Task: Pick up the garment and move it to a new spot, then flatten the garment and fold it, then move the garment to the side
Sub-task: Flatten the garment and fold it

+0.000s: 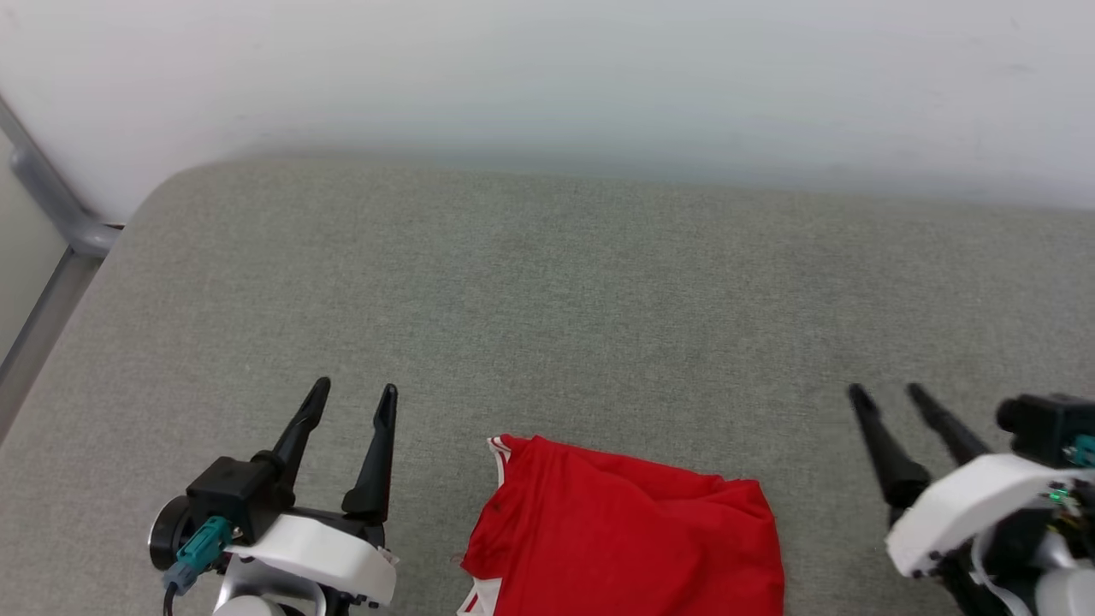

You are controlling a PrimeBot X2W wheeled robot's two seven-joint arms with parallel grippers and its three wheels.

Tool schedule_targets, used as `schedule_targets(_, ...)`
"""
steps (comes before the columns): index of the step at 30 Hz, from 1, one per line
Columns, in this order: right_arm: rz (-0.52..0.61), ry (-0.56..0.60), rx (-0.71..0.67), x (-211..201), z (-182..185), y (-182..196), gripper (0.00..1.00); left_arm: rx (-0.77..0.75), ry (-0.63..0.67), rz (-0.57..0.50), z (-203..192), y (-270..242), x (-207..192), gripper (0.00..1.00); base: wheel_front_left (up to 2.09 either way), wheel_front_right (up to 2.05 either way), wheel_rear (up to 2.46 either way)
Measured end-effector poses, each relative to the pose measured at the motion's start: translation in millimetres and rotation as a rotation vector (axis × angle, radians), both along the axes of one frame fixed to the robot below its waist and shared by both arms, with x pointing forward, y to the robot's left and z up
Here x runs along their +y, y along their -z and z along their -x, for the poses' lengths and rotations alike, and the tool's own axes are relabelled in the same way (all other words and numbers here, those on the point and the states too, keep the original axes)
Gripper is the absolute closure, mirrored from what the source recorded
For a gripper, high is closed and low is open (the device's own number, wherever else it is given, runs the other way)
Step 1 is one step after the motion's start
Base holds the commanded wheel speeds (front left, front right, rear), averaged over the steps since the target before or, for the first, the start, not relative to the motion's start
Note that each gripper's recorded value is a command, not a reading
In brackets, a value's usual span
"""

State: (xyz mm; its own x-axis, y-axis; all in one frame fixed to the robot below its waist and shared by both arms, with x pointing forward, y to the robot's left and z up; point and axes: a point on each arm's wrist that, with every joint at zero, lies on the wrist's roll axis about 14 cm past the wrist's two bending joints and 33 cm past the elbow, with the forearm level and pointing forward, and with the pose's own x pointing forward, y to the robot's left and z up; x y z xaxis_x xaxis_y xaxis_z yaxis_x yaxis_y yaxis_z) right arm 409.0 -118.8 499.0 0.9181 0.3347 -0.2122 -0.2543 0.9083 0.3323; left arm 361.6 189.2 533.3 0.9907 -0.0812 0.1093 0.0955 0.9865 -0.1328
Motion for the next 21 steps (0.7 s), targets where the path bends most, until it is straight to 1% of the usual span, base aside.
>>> schedule_targets(2,0.083,0.075,-0.065,-24.2,2.8,-8.9,0.00,-0.004,-0.007,-0.001,0.6,-1.2,0.8,0.00,0.00,0.00,0.00)
schedule_targets(5,0.162,0.166,-0.172,-49.8,10.1,-29.4,0.00,-0.008,-0.017,-0.004,2.4,-2.4,2.7,0.00,0.00,0.00,0.00)
schedule_targets(8,0.205,0.221,-0.246,-62.9,22.1,-42.7,0.00,-0.017,-0.017,-0.018,5.4,-4.7,3.2,0.00,0.00,0.00,0.00)
schedule_targets(10,0.223,0.235,-0.278,-65.0,31.7,-47.1,0.00,-0.019,-0.015,-0.021,8.2,-4.9,2.3,0.00,0.00,0.00,0.00)
schedule_targets(15,0.254,0.233,-0.303,-61.4,54.9,-49.2,0.00,-0.032,0.000,-0.038,13.4,-7.4,-3.2,0.00,0.00,0.00,0.00)
schedule_targets(21,0.234,0.237,-0.307,-60.8,67.7,-51.1,0.00,-0.037,0.002,-0.042,14.9,-8.5,-3.6,0.00,0.00,0.00,0.00)
